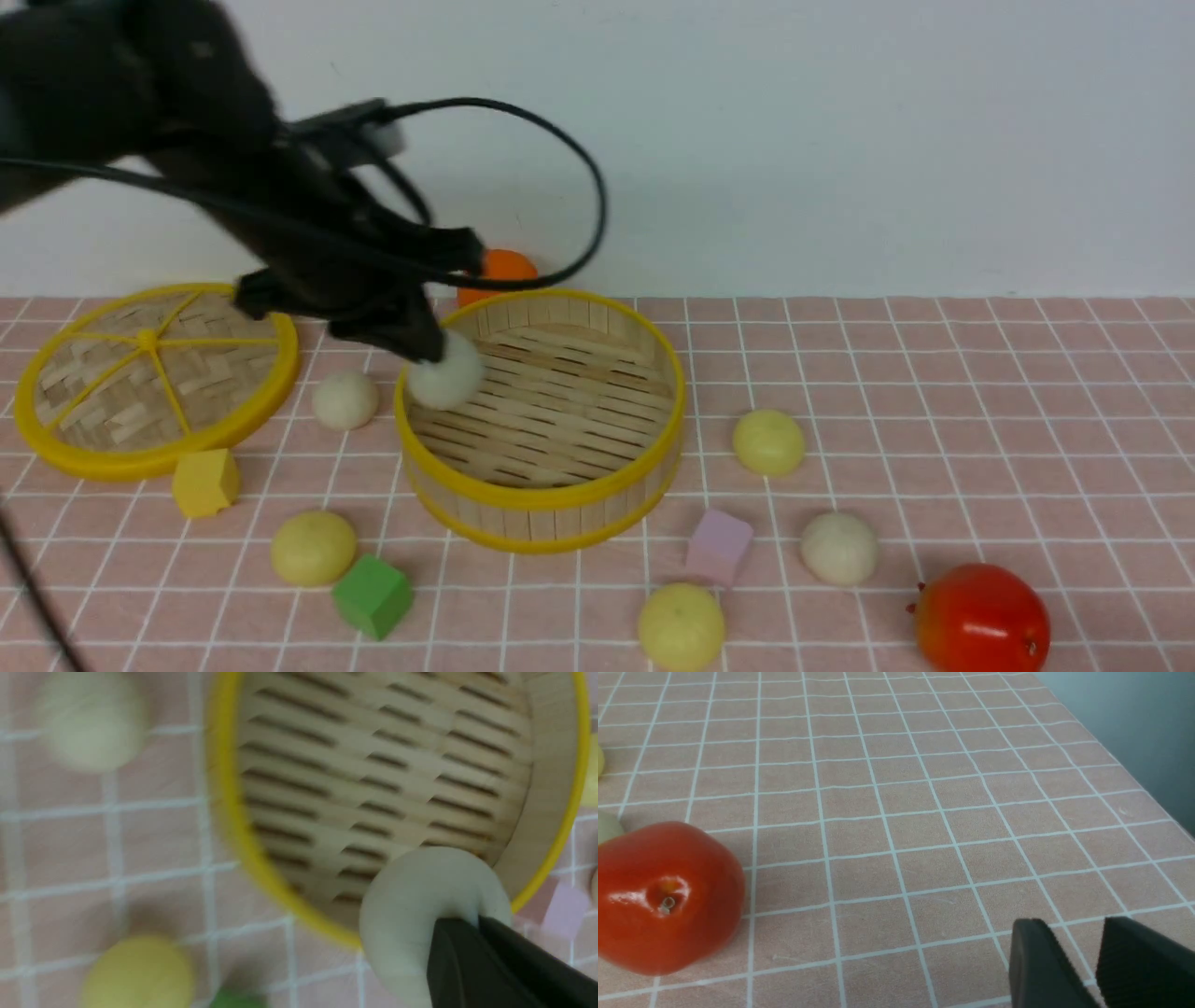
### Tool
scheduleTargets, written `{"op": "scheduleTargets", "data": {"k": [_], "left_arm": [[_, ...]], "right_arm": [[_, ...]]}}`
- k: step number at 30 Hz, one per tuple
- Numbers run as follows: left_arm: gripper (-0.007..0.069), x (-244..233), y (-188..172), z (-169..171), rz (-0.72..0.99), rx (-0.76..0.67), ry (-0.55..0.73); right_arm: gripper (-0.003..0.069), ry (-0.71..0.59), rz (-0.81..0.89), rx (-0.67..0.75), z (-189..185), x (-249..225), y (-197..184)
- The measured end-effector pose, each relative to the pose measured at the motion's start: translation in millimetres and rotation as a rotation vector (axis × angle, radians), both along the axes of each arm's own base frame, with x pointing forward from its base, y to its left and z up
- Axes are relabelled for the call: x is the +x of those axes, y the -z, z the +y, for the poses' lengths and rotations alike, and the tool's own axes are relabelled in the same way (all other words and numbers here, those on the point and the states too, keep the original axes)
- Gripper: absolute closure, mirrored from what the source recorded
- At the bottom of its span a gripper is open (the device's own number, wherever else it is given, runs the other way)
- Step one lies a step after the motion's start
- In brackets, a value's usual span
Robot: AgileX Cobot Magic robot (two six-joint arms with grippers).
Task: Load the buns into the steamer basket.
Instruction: Use the left arm to put the steamed stuffed bun into the steamer, then use the left arm to grab a steamed stuffed bun
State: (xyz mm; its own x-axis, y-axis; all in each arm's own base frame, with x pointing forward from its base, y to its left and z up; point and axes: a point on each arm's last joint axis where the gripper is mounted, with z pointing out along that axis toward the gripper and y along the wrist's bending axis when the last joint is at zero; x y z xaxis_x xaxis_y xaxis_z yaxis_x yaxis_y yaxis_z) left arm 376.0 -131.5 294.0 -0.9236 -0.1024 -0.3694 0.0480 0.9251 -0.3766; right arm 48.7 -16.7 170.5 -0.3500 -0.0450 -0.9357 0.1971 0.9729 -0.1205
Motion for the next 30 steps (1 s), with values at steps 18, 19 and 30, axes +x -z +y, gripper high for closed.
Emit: {"op": "scheduleTargets", "data": {"k": [18, 19, 30], "left_arm": [[0.0251, 19, 9, 1, 0.082, 0.092, -0.023], [0.0249, 16, 2, 3, 0.074, 0.094, -0.026], [0.0317, -59, 55, 65, 0.148, 0.246, -0.218]], "right_arm": [[0.0417, 0.000, 0.000, 0.000, 0, 0, 0], [0.0417, 0.000, 0.000, 0.000, 0, 0, 0], [0.0417, 0.000, 0.000, 0.000, 0, 0, 0]]}}
